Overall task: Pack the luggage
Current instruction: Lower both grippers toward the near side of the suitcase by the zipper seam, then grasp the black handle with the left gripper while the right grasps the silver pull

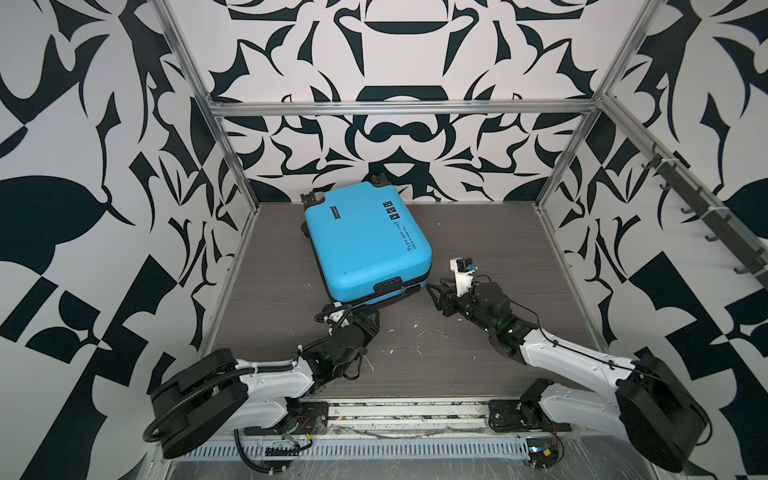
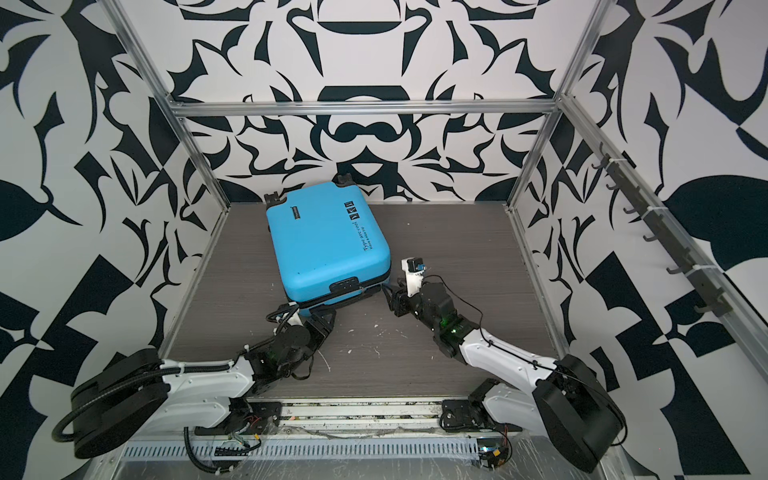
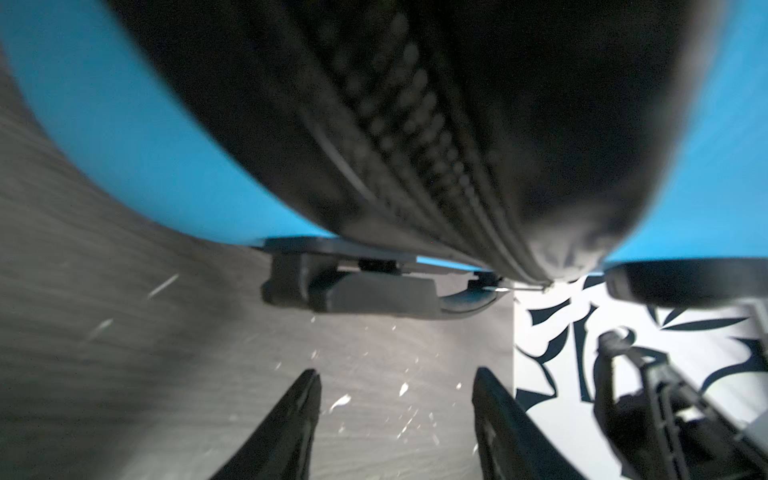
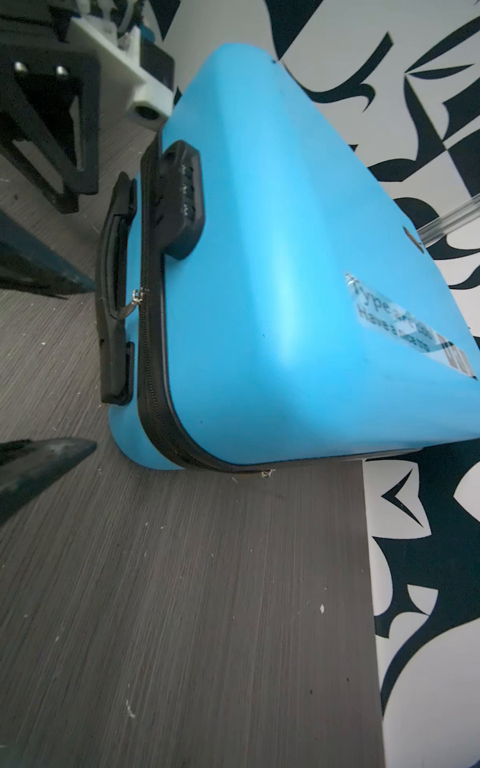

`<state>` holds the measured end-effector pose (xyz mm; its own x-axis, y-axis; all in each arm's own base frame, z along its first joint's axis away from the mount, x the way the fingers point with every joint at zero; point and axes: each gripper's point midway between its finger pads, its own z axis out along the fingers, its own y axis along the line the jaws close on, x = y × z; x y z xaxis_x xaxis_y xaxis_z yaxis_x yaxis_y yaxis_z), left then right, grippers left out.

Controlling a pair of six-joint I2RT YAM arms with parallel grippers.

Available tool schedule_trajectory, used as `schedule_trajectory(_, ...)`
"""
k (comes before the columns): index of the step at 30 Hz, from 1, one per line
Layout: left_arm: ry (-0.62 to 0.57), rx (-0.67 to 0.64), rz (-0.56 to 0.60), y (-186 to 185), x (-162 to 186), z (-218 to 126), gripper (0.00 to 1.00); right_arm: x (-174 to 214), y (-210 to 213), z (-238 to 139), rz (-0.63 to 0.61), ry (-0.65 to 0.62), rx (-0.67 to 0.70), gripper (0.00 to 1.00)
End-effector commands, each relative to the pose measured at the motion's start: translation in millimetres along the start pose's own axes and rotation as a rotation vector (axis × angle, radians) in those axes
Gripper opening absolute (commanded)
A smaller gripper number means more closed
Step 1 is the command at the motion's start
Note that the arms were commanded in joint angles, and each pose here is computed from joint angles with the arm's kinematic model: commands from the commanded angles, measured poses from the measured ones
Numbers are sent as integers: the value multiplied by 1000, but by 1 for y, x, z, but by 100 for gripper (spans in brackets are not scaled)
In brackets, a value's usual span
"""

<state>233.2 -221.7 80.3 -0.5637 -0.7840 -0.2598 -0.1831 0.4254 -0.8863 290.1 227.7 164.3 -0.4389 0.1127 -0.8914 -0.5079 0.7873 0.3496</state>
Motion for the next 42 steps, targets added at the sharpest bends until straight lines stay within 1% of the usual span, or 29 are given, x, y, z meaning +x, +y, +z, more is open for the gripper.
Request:
schedule_trajectory(1, -66, 123, -136, -29, -10, 6, 59, -6, 7, 2, -24, -73, -7, 51)
schedule_trajectory(6, -66, 132, -179, -28, -6, 15, 57, 13, 19, 14, -37, -47, -34, 47)
schedule_trajectory(10, -82, 112, -228, -17, -5, 21, 57, 23, 27, 24, -43, -39, -56, 44)
schedule_trajectory(18, -174, 178, -301, -8, -11, 29, 56, 33, 39, 38, -71, -70, -70, 45)
schedule_trajectory(20, -173, 154, -353, 4, -6, 35, 56, 33, 39, 40, -73, -96, -68, 45)
schedule_trajectory(21, -182, 149, -355, 6, -4, 36, 56, 32, 38, 41, -71, -113, -66, 46)
schedule_trajectory(25, -214, 149, -305, 5, -3, 34, 55, 29, 34, 44, -60, -168, -52, 45)
schedule_trajectory(31, -227, 116, -337, 22, -5, 31, 48, 24, 35, 54, -40, -209, -55, 41)
schedule_trajectory(37, -231, 78, -366, 39, -3, 31, 40, 22, 39, 65, -22, -232, -70, 41)
schedule_trajectory(42, -226, 69, -365, 42, -1, 32, 37, 19, 38, 72, -25, -240, -55, 43)
